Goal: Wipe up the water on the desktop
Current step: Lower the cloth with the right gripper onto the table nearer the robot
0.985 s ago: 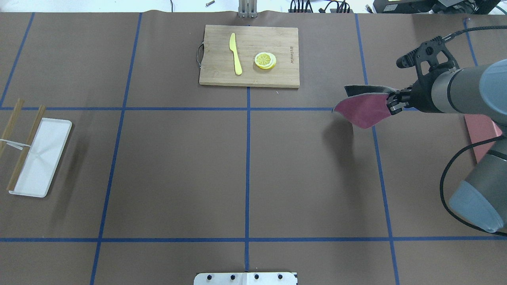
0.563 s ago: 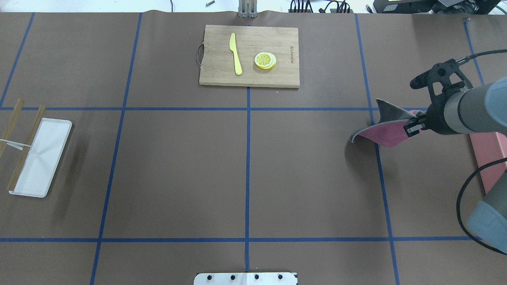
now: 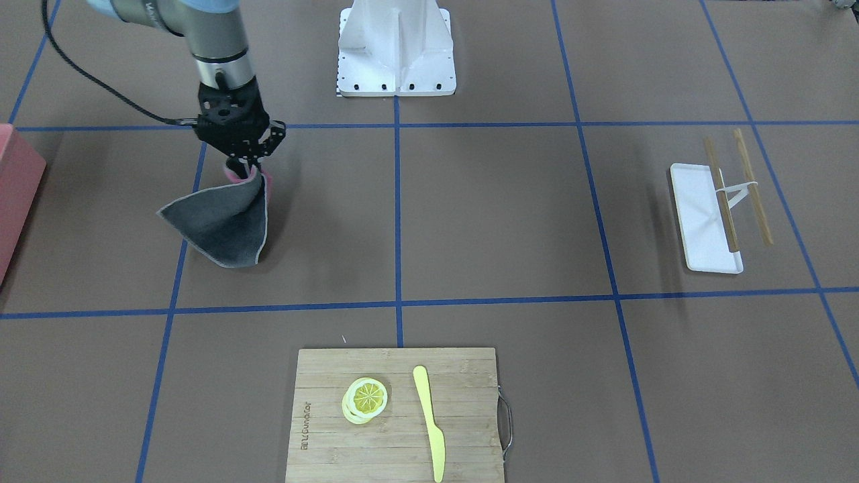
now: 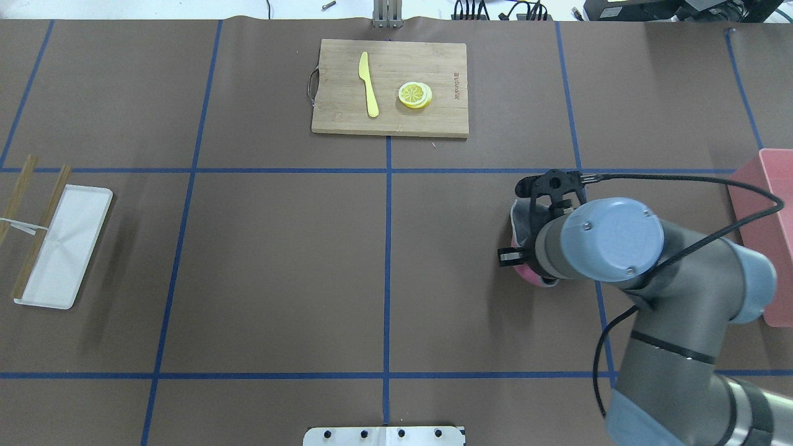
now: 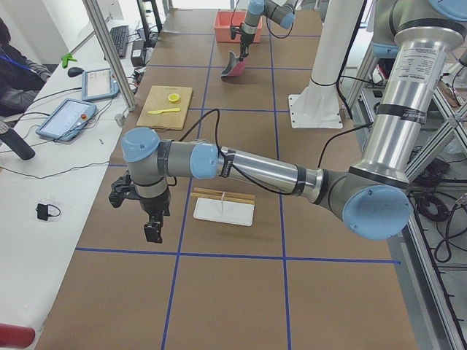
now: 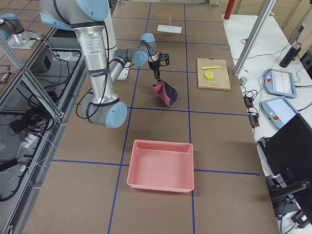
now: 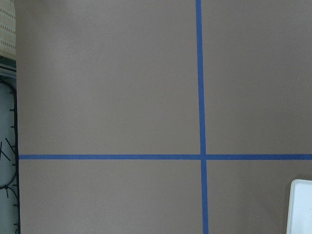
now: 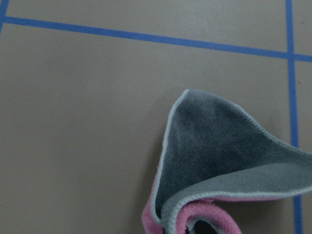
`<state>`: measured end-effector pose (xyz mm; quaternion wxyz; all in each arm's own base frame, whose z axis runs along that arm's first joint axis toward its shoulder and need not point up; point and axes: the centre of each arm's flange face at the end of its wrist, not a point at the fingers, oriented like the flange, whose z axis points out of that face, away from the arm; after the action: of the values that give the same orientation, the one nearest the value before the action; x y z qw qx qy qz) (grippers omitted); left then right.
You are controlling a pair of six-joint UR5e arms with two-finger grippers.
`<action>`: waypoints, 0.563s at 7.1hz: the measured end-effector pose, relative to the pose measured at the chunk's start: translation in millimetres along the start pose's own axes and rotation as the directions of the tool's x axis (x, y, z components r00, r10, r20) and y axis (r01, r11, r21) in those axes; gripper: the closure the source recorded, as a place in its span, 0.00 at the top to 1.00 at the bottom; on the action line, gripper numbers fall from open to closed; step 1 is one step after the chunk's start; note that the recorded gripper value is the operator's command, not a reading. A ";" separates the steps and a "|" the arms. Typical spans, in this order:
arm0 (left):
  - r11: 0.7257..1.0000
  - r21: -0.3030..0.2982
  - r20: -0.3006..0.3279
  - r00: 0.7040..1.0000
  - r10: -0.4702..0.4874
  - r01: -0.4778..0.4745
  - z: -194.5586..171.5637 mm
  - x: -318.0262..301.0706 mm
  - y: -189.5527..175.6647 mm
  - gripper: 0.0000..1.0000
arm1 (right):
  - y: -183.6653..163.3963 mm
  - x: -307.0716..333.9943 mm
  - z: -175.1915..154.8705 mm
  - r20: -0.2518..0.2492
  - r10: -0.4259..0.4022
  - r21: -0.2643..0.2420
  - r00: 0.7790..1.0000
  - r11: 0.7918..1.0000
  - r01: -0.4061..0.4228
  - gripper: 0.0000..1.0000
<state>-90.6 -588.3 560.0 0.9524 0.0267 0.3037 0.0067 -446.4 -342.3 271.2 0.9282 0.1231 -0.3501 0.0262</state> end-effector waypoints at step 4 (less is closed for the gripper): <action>1.000 -0.001 -0.003 1.000 0.001 -0.001 -0.7 0.8 0.3 0.99 | 8.9 -144.5 -6.1 0.096 0.367 0.078 0.925 0.924 -0.375 0.00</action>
<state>-90.4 -587.9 559.1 0.9519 0.0265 0.3052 0.0071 -552.6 -326.7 173.8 0.8849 0.0995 -0.4021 0.2131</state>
